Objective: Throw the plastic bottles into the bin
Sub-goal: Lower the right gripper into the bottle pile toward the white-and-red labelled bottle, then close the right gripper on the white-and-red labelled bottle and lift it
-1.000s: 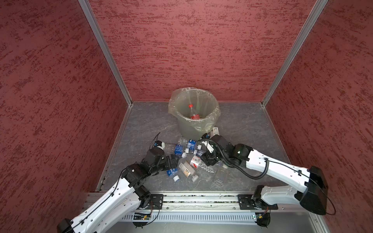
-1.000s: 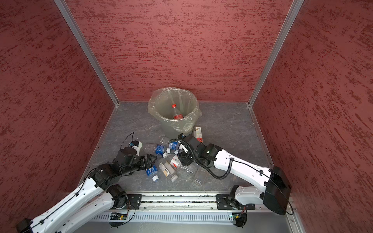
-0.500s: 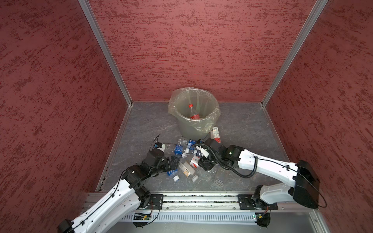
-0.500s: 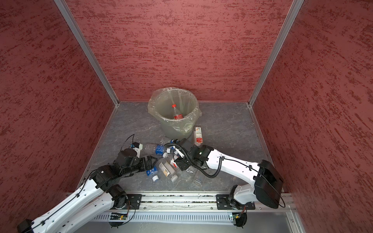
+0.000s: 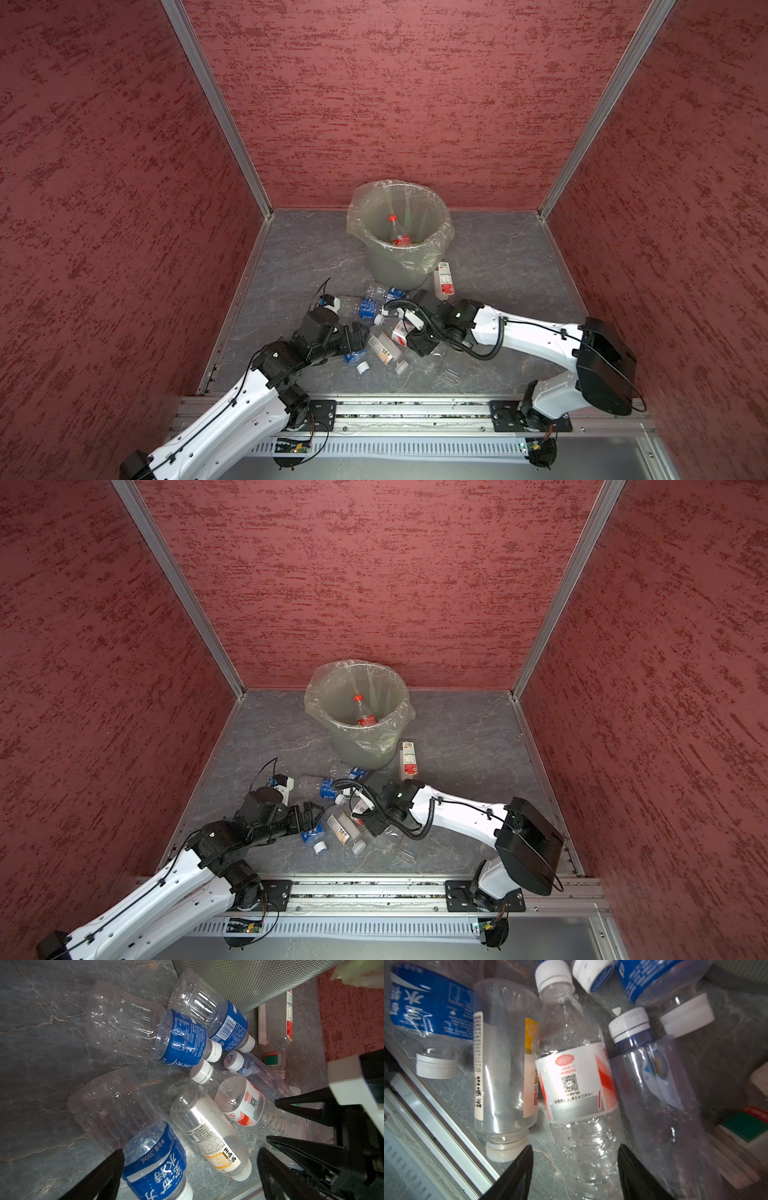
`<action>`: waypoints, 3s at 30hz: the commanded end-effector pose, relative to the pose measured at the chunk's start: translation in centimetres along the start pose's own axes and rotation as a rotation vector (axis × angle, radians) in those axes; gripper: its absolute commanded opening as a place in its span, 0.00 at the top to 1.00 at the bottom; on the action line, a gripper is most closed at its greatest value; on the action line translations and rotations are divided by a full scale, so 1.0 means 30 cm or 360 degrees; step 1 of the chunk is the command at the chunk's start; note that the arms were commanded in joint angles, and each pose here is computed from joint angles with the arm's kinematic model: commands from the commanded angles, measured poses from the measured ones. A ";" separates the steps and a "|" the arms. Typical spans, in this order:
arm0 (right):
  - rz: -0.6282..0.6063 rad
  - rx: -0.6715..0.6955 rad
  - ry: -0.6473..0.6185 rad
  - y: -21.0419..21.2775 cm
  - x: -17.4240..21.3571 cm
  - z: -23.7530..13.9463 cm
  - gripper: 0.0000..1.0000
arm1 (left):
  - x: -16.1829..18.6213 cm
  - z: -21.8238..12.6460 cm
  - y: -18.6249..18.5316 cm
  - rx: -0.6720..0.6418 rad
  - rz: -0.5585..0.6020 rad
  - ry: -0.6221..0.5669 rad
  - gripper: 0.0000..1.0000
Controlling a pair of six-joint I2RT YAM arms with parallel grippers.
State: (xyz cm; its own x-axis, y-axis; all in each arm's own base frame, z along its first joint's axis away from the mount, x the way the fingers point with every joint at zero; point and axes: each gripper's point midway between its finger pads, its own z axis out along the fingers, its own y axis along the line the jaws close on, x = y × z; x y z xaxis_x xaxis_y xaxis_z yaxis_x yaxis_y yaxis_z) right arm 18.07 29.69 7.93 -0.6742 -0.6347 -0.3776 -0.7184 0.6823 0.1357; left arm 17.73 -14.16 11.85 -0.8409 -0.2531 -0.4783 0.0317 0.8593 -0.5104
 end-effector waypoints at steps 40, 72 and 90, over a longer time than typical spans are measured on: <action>-0.0102 0.0090 0.0119 -0.019 -0.019 0.118 0.28 | 0.018 0.006 0.015 0.0030 -0.0038 -0.0006 0.00; -0.0118 0.0153 -0.0051 -0.033 -0.068 -0.055 0.46 | 0.008 0.002 0.013 0.0038 -0.0049 -0.0010 0.00; -0.0042 0.0050 -0.0557 0.003 -0.138 -0.326 0.52 | -0.014 0.002 -0.040 0.0116 0.0012 -0.0011 0.00</action>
State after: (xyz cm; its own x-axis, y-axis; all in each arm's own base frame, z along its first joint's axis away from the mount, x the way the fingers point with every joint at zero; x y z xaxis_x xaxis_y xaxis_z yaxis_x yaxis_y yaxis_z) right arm 18.87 28.77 16.71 -0.5722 -0.5466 -0.6114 -0.7379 0.6684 0.0930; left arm 17.47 -14.30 11.06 -0.8533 -0.2636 -0.4499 0.0223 0.8435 -0.5366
